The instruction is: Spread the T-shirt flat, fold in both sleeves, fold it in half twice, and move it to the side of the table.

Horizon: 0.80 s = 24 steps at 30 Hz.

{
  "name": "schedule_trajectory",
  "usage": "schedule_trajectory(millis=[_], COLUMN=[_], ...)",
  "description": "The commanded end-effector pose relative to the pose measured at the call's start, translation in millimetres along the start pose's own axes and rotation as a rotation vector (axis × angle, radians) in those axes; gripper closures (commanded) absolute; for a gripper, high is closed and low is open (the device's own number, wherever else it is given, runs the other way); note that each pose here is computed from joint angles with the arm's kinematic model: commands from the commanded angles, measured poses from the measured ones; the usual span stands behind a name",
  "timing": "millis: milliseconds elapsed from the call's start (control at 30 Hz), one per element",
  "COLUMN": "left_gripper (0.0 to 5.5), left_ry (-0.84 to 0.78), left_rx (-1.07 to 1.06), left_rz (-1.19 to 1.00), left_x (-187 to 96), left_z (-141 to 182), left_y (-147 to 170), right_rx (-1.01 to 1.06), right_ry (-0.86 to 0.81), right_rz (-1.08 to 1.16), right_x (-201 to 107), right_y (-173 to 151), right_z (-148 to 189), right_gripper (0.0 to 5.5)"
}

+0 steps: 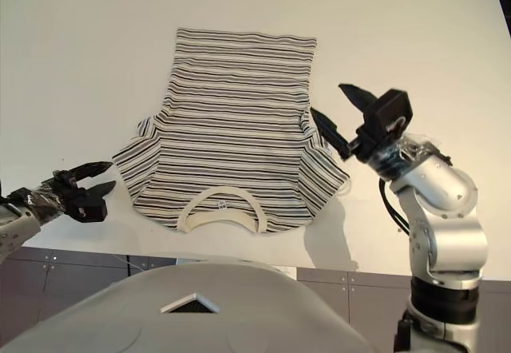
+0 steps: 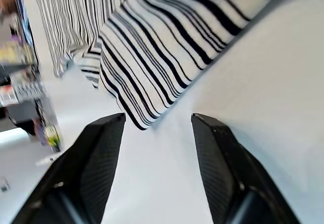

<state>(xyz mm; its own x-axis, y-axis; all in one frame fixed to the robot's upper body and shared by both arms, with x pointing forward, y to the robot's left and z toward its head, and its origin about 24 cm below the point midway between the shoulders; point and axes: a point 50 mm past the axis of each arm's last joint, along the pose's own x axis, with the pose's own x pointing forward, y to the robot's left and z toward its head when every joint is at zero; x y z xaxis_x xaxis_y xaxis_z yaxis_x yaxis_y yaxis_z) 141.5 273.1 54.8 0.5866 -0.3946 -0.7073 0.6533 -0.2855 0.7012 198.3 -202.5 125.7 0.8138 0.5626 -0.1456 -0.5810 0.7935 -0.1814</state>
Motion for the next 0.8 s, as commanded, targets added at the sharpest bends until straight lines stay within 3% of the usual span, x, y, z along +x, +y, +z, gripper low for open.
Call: schedule_trajectory(millis=[33,133,467,667,800], left_gripper=[3.08,3.08,3.08,3.08,3.81], left_ry=[0.041,0.088,-0.079,-0.043,-0.031], left_rx=[0.076,0.104,0.049,0.05,0.038], left_rz=[-0.063,-0.058,-0.069,-0.028,-0.029], left_x=[11.7,16.2,21.3,31.5,34.2], left_z=[-12.7,-23.3,-1.7,-8.3,-10.1], left_y=[-9.0,-10.9,-24.1,-22.2,-34.0], right_rx=[0.014,0.013,0.021,0.022,0.018], right_ry=[-0.032,-0.028,-0.04,-0.05,-0.064], right_rz=[0.01,0.001,-0.007,0.003,0.005], right_x=[17.6,23.0,30.8,37.3,40.2], right_y=[8.0,10.4,13.9,15.3,14.0], right_z=[4.6,1.7,1.1,2.4,5.7], right_gripper=[2.64,2.64,2.64,2.64,2.59])
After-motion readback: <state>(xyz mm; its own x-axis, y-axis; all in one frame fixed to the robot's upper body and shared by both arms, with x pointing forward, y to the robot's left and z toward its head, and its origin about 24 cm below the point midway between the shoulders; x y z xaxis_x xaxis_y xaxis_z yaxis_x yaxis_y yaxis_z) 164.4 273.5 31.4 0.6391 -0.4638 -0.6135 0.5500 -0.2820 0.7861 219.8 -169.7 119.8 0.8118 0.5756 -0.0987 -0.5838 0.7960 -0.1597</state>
